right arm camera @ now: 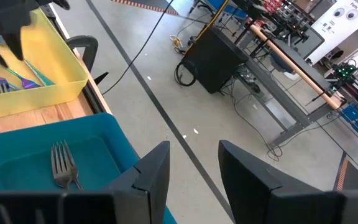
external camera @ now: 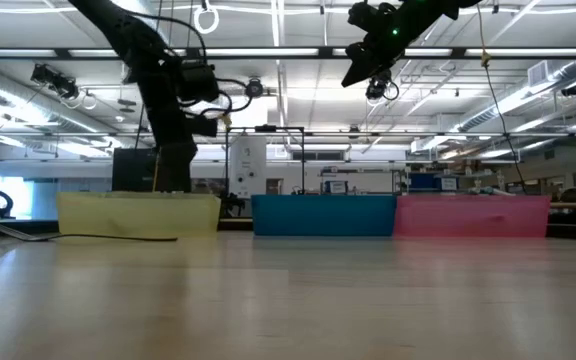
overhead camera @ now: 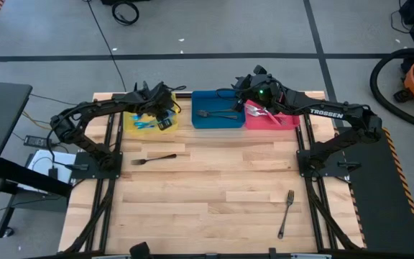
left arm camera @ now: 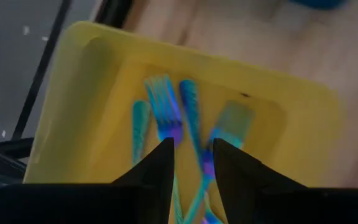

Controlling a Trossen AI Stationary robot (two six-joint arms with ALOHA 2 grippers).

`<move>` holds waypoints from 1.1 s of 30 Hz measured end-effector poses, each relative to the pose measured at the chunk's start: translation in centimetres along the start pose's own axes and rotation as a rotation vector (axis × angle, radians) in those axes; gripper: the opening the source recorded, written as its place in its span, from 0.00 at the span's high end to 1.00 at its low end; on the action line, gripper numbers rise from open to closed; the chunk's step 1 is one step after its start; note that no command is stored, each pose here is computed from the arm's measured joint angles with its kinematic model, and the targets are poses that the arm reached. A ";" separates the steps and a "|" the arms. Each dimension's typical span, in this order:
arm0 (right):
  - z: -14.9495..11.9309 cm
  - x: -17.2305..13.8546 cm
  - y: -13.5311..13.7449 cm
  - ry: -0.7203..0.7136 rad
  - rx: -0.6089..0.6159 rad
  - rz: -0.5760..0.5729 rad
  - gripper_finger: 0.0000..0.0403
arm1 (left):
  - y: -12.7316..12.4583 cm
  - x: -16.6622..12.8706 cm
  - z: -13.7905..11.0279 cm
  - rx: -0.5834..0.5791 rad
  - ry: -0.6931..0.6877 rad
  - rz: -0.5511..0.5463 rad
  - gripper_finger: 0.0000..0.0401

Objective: Sort silverware by color (type)
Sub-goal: Put the black fork into the blue bin

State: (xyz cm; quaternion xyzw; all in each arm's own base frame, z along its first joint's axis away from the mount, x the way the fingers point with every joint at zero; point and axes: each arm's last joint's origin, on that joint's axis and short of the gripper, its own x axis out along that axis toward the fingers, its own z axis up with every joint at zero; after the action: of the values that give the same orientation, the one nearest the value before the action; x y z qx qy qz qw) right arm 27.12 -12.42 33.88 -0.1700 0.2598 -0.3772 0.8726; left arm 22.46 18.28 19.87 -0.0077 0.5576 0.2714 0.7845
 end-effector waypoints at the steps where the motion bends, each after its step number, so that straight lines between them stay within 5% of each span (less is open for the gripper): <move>1: 0.0 0.0 0.0 -0.001 0.000 0.000 0.64 | -0.3 -0.5 0.3 0.015 0.013 -0.011 0.72; 6: 0.0 0.0 0.0 0.000 0.000 0.000 0.64 | -2.3 -2.8 1.2 0.046 0.097 -0.081 0.72; 14: -0.1 0.0 0.0 0.006 -0.004 0.003 0.64 | -7.2 -4.6 -0.3 0.075 0.285 -0.344 0.72; 24: -0.4 0.0 0.4 0.025 0.043 0.097 0.64 | -12.2 -4.3 -3.8 0.155 0.439 -0.358 0.72; 33: -0.3 -0.3 1.0 0.011 0.041 0.133 0.64 | -14.2 -2.4 -6.7 0.144 0.442 -0.351 0.72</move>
State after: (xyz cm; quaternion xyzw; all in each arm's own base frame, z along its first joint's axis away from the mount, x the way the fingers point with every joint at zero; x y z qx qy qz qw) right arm 27.35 -11.59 33.30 -0.1325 0.2673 -0.3246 0.8975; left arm 22.22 3.04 15.25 -0.1072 0.7228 0.0831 0.6776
